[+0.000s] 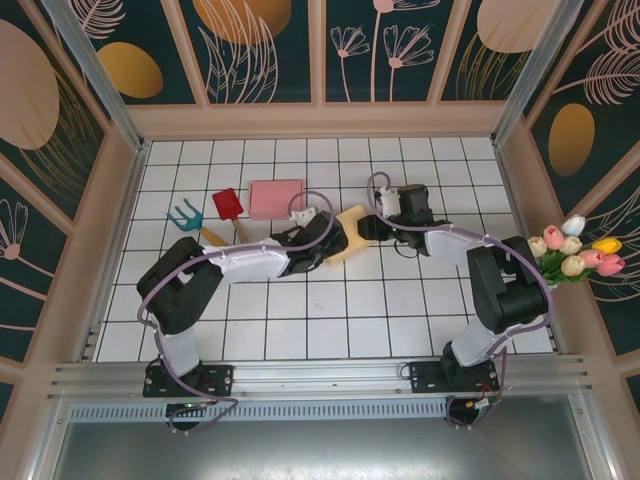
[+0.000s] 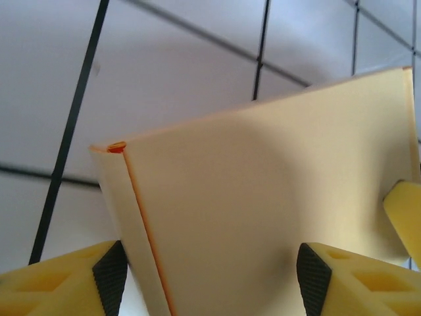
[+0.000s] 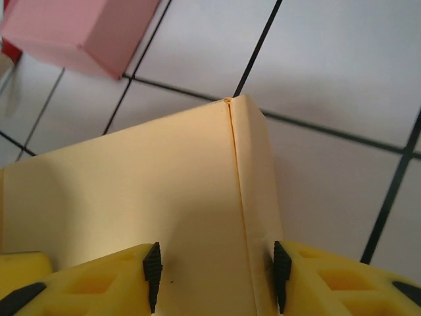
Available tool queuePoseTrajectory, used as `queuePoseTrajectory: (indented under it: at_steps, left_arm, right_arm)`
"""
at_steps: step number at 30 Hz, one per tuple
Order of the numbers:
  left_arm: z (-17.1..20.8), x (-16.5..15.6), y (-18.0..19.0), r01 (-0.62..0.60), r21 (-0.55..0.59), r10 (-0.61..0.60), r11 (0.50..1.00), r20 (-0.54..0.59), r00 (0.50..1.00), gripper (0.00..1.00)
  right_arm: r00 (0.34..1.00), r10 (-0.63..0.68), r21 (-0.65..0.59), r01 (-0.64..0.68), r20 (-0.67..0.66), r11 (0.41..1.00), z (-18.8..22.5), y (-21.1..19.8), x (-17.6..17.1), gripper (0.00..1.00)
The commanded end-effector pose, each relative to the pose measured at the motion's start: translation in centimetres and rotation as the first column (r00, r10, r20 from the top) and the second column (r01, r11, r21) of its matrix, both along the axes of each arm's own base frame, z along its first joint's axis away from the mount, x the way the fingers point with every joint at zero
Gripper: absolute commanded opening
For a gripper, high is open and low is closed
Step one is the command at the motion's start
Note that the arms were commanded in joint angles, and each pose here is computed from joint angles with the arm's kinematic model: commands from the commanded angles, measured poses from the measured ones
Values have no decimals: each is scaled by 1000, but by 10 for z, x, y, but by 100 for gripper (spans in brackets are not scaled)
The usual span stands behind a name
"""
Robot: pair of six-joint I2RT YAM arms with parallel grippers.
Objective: Fold the paper box
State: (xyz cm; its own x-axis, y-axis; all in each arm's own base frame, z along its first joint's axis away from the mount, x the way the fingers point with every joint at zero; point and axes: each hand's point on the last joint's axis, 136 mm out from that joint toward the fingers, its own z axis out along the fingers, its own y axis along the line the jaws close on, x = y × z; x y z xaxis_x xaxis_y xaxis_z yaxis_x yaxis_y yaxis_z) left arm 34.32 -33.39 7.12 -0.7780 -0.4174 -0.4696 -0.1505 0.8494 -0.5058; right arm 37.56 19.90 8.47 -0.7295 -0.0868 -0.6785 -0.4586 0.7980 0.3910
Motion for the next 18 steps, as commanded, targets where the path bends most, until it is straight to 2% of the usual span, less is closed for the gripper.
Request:
queuePoseTrajectory:
  at_steps: [1, 4, 12, 18]
  left_arm:
    - [25, 27, -30, 95, -25, -93, 995, 74, 993, 70]
    - [17, 47, -38, 125, -4, -124, 992, 64, 990, 71]
    - [14, 113, -37, 97, 41, -100, 994, 76, 992, 73]
    - [1, 139, -27, 58, 76, -64, 995, 74, 995, 73]
  right_arm:
    - [999, 6, 98, -11, 51, 995, 29, 14, 5, 51]
    - [997, -27, 107, 19, 77, 994, 35, 12, 16, 51]
    - [988, -128, 108, 119, 88, 987, 26, 1, 52, 51]
    - [977, -172, 104, 160, 122, 982, 17, -12, 75, 51]
